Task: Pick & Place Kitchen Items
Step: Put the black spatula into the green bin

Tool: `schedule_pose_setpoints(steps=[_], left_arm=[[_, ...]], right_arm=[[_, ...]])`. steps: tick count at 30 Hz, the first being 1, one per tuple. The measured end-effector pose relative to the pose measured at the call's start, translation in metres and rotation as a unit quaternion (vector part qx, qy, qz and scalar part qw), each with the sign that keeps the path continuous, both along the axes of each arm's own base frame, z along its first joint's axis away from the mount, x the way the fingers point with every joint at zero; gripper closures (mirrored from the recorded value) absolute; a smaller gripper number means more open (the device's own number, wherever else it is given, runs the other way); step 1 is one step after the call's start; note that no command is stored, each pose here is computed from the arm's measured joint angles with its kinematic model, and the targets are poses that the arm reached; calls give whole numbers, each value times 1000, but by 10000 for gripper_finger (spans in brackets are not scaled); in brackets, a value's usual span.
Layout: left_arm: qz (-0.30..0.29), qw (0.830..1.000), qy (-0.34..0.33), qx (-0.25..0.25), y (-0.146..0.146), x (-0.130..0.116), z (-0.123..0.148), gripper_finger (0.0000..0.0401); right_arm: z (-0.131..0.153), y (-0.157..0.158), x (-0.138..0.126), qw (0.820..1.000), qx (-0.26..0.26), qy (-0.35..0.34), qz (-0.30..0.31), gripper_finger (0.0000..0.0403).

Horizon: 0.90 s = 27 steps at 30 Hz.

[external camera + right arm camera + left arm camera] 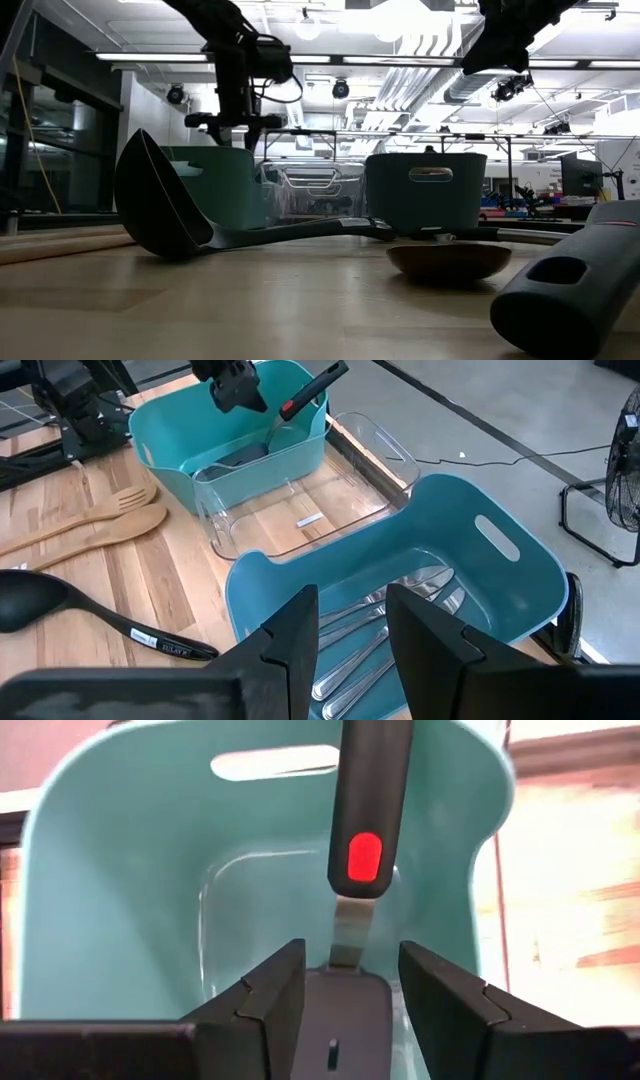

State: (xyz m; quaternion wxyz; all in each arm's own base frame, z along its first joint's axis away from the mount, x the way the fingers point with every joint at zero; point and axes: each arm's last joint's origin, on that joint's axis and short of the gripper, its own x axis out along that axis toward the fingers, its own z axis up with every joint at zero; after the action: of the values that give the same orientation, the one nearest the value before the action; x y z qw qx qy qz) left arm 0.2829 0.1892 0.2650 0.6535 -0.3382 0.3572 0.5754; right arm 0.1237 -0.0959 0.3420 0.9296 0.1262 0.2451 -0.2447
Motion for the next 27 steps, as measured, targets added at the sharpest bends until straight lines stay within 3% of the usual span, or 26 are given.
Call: schedule_pose_setpoints(steps=[6, 12, 20, 27], left_arm=[[-3, 1000, -24, 16, -6, -8, 18, 240], [-43, 996, -60, 43, -28, -6, 40, 240], [-116, 984, -114, 68, -71, 4, 63, 240], [-146, 974, -150, 86, -115, 6, 79, 240]], right_arm=[[0, 0, 0, 1000, 0, 0, 0, 291], [0, 0, 0, 1000, 4, 1, -1, 291], [-1, 0, 0, 1000, 6, 2, -2, 291], [-2, 1, -1, 1000, 13, 10, -2, 291]])
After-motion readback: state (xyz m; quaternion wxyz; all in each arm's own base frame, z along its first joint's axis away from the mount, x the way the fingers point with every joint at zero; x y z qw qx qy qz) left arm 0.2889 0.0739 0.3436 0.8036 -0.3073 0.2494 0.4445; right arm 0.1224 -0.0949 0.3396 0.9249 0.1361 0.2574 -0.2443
